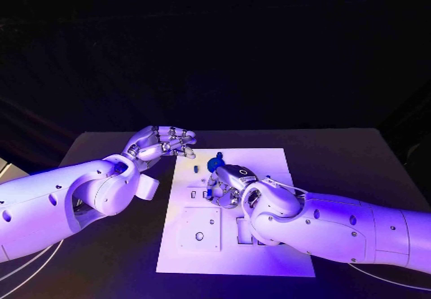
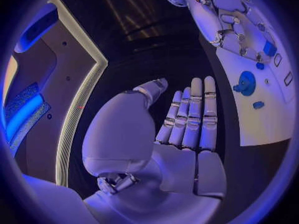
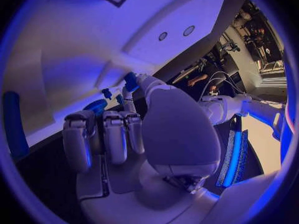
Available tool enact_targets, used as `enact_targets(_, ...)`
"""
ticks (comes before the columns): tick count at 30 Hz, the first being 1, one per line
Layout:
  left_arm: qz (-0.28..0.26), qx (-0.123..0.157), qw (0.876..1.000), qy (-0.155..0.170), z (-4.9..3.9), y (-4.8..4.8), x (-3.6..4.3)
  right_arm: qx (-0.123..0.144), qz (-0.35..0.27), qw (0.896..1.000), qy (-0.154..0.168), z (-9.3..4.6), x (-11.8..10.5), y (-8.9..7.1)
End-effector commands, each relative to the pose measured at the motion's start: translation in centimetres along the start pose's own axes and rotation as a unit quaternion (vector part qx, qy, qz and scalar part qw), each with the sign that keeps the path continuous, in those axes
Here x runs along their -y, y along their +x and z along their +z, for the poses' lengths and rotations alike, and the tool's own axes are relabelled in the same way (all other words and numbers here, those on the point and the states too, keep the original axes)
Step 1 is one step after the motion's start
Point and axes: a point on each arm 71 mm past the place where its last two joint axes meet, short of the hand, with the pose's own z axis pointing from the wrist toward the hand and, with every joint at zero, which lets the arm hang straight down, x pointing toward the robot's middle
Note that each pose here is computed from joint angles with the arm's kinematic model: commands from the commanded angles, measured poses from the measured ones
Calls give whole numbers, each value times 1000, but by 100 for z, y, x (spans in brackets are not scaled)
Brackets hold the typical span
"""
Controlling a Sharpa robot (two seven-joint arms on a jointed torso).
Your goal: Assemble the parts on the task board
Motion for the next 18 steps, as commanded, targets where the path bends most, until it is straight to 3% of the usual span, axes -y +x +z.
enact_targets(1,-2,-10,1000,3,3,22,12,-6,-11,1000,-1,-3,3,23)
enact_targets(18,-2,-10,1000,2,4,20,10,-3,-9,1000,-3,-5,-4,26)
